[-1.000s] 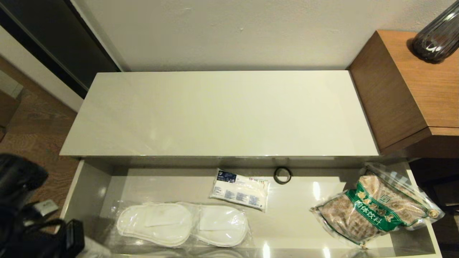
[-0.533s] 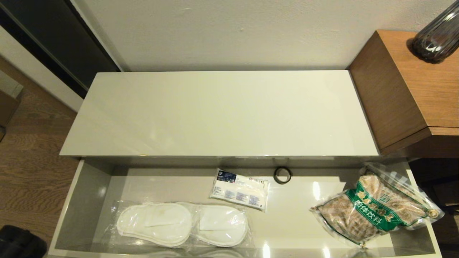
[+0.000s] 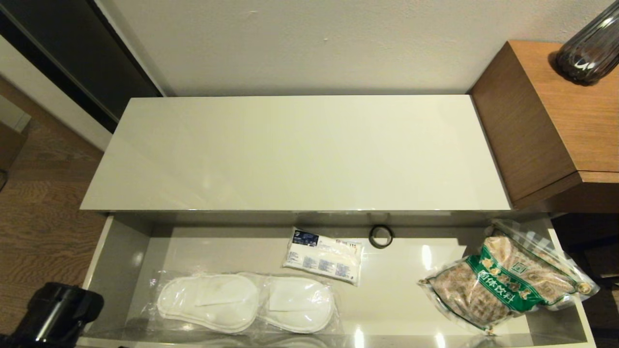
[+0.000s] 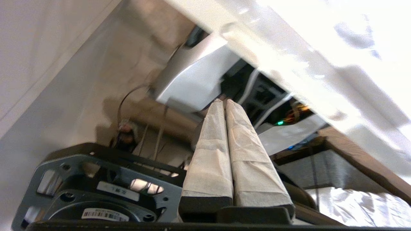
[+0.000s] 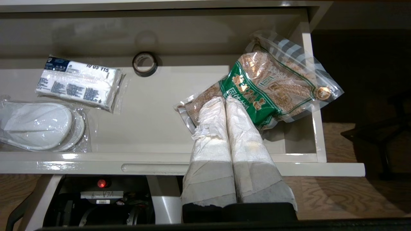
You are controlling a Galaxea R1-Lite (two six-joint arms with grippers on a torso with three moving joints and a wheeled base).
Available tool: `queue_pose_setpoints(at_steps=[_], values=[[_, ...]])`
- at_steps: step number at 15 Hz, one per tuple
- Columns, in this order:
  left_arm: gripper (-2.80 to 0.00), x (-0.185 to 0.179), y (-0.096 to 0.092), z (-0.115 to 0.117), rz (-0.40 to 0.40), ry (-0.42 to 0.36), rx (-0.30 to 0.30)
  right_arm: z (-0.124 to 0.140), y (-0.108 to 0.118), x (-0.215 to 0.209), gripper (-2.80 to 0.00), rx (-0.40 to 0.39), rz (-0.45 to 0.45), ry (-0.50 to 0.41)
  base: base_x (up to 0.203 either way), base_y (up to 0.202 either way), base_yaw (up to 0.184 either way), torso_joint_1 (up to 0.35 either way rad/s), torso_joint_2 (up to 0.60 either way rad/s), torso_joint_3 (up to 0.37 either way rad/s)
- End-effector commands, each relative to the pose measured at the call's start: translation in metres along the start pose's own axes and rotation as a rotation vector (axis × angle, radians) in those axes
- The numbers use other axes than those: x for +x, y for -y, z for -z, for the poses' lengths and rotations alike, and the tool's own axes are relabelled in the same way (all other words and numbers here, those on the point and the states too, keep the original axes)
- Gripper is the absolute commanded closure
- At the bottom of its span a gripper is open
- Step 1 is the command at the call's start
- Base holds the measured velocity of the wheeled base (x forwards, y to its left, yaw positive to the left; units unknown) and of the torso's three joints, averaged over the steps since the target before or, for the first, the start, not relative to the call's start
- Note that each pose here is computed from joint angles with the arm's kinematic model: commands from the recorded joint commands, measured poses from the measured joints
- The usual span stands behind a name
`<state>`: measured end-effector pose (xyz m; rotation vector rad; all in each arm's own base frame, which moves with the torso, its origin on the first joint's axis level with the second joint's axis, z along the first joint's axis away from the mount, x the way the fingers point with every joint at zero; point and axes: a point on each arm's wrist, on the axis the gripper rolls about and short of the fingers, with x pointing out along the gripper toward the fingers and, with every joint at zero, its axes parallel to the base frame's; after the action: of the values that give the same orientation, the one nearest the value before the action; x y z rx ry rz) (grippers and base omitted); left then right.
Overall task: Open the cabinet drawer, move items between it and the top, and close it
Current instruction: Close the drawer
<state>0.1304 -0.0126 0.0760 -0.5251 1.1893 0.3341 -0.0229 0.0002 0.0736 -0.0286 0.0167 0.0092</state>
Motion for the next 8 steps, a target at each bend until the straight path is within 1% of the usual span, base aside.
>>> queue_pose_setpoints(at_steps=[1, 4, 7, 8], values=[[0.0, 0.015, 0.001, -0.001, -0.067, -0.072, -0.013, 0.0, 0.0, 0.0, 0.0, 0.0, 0.0, -0.002, 0.0, 0.0, 0.0, 0.0, 0.0, 0.0], [0.0, 0.034, 0.002, -0.002, -0.152, -0.158, -0.042, 0.0, 0.0, 0.0, 0.0, 0.0, 0.0, 0.0, 0.0, 0.0, 0.0, 0.0, 0.0, 0.0], [0.0, 0.043, 0.003, -0.003, -0.182, -0.183, -0.056, 0.0, 0.0, 0.0, 0.0, 0.0, 0.0, -0.002, 0.0, 0.0, 0.0, 0.0, 0.0, 0.0], [0.0, 0.048, 0.005, -0.006, -0.184, -0.163, -0.071, 0.0, 0.0, 0.0, 0.0, 0.0, 0.0, -0.002, 0.0, 0.0, 0.0, 0.0, 0.0, 0.0]])
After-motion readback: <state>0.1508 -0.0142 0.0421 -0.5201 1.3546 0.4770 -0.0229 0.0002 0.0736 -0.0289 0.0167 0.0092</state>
